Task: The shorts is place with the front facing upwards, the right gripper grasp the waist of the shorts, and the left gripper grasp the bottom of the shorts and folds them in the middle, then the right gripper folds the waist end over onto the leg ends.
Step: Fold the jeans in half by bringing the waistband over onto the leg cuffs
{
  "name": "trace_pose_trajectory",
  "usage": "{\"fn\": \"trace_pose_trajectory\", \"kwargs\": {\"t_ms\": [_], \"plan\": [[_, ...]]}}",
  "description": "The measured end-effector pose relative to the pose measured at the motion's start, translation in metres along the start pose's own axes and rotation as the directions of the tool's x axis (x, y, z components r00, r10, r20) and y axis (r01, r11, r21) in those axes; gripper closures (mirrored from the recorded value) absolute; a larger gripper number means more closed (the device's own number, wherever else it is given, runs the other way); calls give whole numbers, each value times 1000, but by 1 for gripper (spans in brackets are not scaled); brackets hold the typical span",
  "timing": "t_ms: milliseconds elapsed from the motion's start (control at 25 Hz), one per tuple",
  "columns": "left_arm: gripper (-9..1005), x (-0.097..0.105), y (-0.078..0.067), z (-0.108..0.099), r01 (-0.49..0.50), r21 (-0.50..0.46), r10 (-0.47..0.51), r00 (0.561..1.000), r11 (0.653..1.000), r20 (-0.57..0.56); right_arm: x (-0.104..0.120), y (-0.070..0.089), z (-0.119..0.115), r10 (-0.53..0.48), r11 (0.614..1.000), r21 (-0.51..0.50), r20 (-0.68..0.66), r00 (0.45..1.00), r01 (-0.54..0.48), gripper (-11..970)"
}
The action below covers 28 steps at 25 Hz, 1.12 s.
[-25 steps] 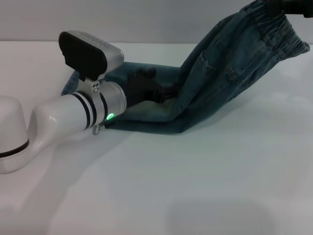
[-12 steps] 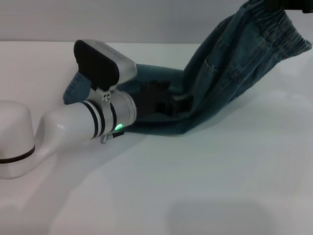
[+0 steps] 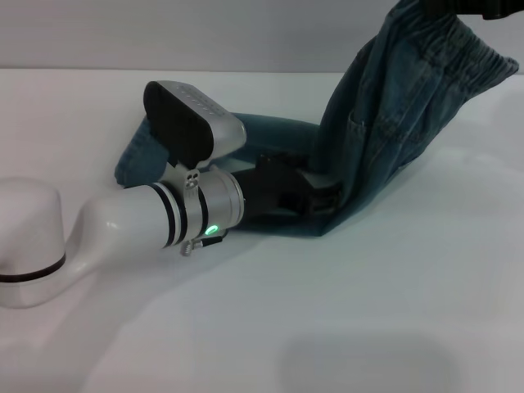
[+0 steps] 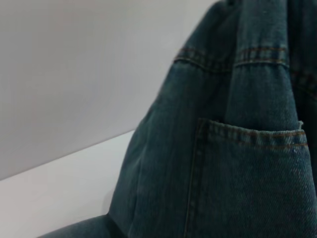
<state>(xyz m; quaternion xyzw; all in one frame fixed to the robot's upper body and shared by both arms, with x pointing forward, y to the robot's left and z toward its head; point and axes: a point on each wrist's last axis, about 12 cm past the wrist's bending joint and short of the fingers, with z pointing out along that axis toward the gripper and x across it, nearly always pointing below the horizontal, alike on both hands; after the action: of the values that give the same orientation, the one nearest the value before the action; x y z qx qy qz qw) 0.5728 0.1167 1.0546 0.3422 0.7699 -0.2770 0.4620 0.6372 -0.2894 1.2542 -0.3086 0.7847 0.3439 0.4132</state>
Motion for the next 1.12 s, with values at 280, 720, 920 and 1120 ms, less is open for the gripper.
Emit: {"fn": "trace_pose_trajectory", "kwargs": {"t_ms": [280, 720, 920, 1120], "plan": [[196, -1, -7, 1, -11, 34, 11, 1000, 999, 6, -8, 6, 11, -23, 999, -28, 6, 1000, 23, 957], [196, -3, -18, 3, -31, 77, 30, 999, 997, 11, -14, 15, 39, -30, 993, -111, -12, 999, 29, 957], [196, -2, -22, 4, -38, 91, 38, 999, 995, 7, -16, 17, 49, -32, 990, -138, -17, 999, 30, 957], [196, 0, -24, 4, -41, 101, 41, 999, 994, 2, -14, 19, 57, -28, 988, -152, -19, 999, 25, 957]]}}
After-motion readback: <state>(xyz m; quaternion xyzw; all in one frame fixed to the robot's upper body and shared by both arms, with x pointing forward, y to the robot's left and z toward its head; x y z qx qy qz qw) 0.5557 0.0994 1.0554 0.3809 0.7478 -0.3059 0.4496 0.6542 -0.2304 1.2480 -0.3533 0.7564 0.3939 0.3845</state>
